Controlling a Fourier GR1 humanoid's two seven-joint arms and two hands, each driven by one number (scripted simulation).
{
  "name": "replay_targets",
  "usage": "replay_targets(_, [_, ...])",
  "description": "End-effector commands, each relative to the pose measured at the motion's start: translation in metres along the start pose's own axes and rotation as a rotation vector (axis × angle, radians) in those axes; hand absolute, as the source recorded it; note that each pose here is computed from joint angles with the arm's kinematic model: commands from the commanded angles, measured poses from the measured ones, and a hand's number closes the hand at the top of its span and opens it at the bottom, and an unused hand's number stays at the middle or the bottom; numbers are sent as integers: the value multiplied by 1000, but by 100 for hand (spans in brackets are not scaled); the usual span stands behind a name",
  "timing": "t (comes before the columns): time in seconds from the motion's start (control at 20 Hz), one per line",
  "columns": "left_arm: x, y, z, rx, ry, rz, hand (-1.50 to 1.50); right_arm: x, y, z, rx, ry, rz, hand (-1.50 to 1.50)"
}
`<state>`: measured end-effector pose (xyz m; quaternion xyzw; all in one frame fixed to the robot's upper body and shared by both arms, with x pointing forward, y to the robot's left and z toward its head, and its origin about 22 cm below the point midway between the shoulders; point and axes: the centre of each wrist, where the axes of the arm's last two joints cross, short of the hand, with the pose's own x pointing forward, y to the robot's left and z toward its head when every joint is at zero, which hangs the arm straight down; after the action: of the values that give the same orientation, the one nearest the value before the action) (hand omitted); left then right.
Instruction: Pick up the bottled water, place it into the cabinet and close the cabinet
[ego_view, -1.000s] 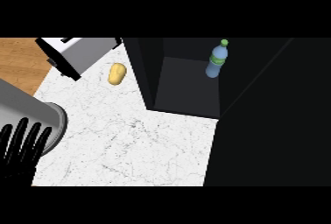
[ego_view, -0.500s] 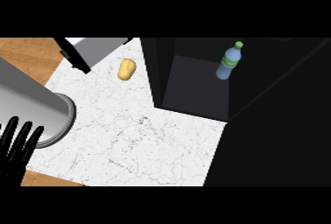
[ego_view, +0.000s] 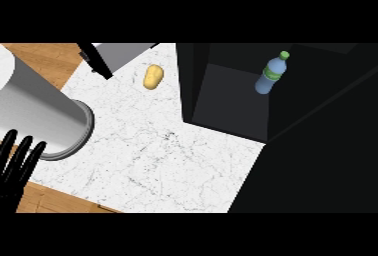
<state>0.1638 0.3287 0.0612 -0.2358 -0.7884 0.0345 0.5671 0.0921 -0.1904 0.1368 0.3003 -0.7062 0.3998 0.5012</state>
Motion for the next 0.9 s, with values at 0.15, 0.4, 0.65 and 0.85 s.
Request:
replay_targets(0.15, [3,7,2,5,17,-3,-150,5,9,-23,173,6,17,150])
replay_targets(0.4, [5,8,2,-9,23,1,-150,6,2,-29,207,15,71,150])
replay_targets(0.65, [8,12,0,-8,5,2,-150,1,-2,-34,175,-1,37,150])
replay_targets(0.85, [9,13,-2,-7,0,1,-150,-6,1,-34,188,4,-34,150])
